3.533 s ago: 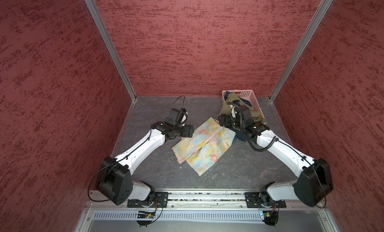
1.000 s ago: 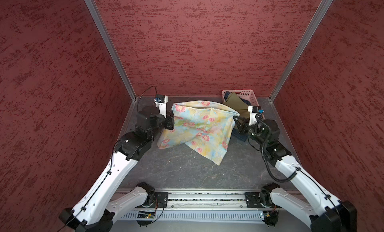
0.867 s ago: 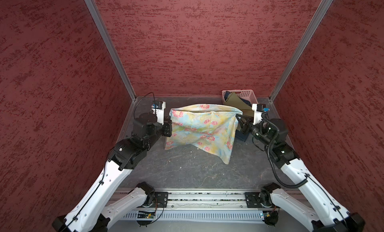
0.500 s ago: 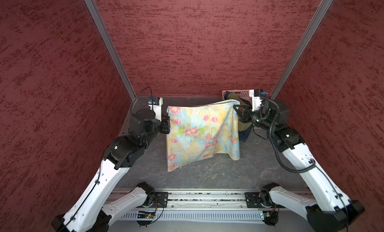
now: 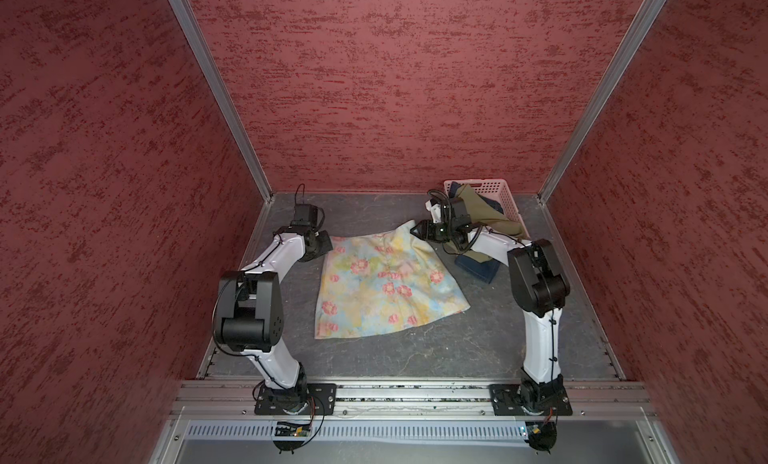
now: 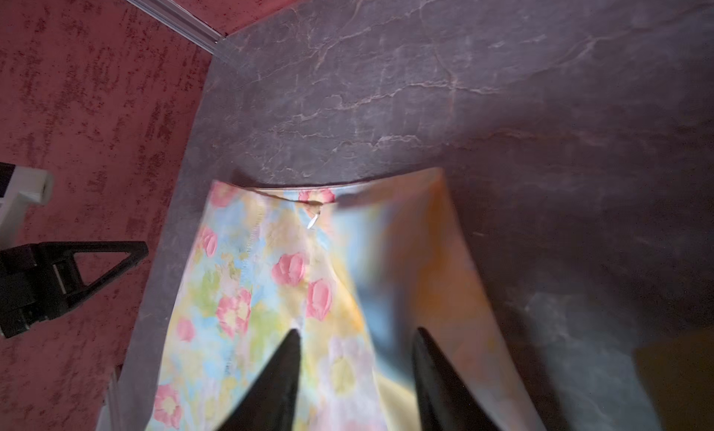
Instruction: Fold and stack the skirts
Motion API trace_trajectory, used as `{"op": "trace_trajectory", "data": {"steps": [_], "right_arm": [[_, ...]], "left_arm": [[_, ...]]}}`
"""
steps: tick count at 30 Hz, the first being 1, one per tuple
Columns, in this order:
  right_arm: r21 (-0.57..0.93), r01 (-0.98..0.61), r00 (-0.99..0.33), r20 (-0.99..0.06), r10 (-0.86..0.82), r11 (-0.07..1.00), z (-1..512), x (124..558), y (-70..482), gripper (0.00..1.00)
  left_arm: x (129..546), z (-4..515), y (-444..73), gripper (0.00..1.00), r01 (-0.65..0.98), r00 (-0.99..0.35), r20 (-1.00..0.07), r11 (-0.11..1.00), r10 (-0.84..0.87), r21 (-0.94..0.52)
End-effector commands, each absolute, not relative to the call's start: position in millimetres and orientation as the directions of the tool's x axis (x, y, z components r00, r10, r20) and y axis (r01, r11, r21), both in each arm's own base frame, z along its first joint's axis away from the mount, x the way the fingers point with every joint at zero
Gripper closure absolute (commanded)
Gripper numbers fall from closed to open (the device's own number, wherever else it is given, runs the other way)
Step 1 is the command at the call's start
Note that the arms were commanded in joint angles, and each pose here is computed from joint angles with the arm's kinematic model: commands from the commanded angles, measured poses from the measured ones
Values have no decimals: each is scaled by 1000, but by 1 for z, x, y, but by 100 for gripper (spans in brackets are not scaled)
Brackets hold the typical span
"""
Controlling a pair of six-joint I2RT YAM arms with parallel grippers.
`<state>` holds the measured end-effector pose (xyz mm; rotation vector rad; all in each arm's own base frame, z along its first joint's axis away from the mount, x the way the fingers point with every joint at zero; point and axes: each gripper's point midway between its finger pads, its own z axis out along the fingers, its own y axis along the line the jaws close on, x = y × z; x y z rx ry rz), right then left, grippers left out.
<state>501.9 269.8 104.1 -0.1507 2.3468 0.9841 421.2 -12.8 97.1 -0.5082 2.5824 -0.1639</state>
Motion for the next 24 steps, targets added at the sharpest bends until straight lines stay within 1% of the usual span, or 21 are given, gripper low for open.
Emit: {"op": "trace_trajectory", "data": {"steps": [1,2,3,6,11,14,18,21,24], "right_arm": [[484,-513,-560,-814,150,709,229,533,273,21],[461,-514,-545,-826,140,723,236,530,268,18],[443,-517,-535,-835,128,733,243,524,266,16],[422,-499,-526,-842,122,757,252,498,251,14],[423,-405,-574,-808,135,811,234,439,224,15],[437,-343,-618,-772,151,832,215,406,208,17],[458,-250,-701,-693,167,853,186,372,190,18],[489,-202,-768,-617,173,848,160,351,187,20],[503,-156,-813,-554,178,850,136,335,182,21]], "left_arm": [[457,170,-7,46,-319,-667,-618,909,-416,-268],[456,176,-5,33,-322,-665,-624,911,-411,-258],[452,180,-4,27,-324,-667,-626,914,-405,-245],[431,182,-9,23,-316,-682,-627,925,-377,-211],[375,158,-19,22,-318,-749,-566,937,-344,-148],[342,137,-24,23,-336,-786,-507,933,-355,-132],[312,111,-27,28,-382,-821,-420,919,-386,-97],[299,94,-31,32,-412,-823,-374,903,-427,-125],[290,78,-31,35,-442,-825,-334,889,-455,-119]]}}
